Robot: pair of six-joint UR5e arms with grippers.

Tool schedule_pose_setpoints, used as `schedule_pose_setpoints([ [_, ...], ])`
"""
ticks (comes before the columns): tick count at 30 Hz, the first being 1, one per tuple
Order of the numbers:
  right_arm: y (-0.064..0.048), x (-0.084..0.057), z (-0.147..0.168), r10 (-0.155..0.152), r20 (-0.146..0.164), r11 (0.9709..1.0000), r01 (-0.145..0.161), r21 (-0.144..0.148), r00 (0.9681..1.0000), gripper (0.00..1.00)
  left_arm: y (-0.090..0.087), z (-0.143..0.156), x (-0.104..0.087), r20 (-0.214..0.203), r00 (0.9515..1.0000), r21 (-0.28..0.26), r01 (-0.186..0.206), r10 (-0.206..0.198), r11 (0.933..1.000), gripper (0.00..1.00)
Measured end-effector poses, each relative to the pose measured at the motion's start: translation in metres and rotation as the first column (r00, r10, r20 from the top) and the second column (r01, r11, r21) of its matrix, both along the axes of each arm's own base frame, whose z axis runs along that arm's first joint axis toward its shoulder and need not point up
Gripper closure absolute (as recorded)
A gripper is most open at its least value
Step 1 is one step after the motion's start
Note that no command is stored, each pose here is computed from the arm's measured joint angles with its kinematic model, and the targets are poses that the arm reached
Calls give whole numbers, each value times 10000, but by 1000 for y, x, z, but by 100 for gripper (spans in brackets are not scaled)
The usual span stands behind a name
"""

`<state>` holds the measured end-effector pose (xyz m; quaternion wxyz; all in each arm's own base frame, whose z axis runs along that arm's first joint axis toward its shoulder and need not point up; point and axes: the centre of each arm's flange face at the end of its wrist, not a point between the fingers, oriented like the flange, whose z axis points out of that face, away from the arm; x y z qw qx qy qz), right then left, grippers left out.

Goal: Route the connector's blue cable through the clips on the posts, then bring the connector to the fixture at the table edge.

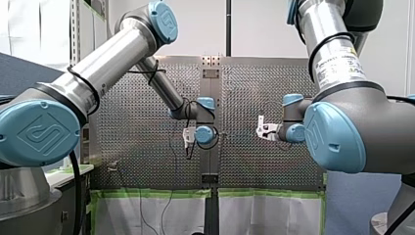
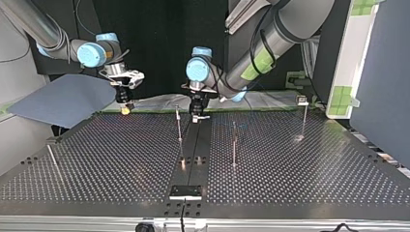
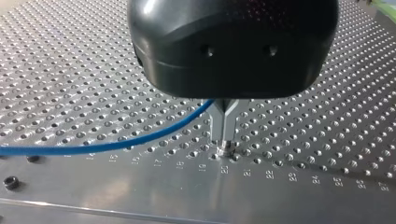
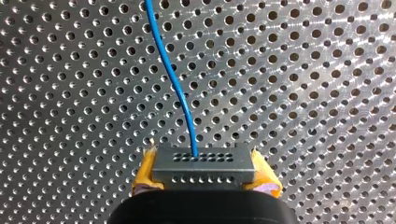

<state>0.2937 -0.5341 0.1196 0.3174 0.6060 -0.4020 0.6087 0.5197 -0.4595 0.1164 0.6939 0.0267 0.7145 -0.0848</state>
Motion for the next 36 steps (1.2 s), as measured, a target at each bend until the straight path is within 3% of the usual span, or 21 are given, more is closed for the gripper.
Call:
schedule_pose_setpoints([
  [11,-3,-2,-1,-67,3,10000,67,-14,10000,98,5,2,10,21,10000,-24,45,-45,10000,100],
  [19,-6,-2,-2,-90,0,10000,90,-6,10000,98,-1,-16,17,-316,9995,185,63,-57,9998,100],
  [24,-13,-1,3,-98,44,9999,98,-127,9999,98,-3,-28,27,-495,9988,169,26,-18,9999,100],
  [32,-26,0,12,-125,110,9995,128,-302,9999,98,-7,-19,45,-288,9996,21,-49,50,10000,100],
  [36,-32,0,7,-144,79,9996,146,-252,9999,98,-7,-14,49,-240,9997,-1,-70,70,10000,100],
])
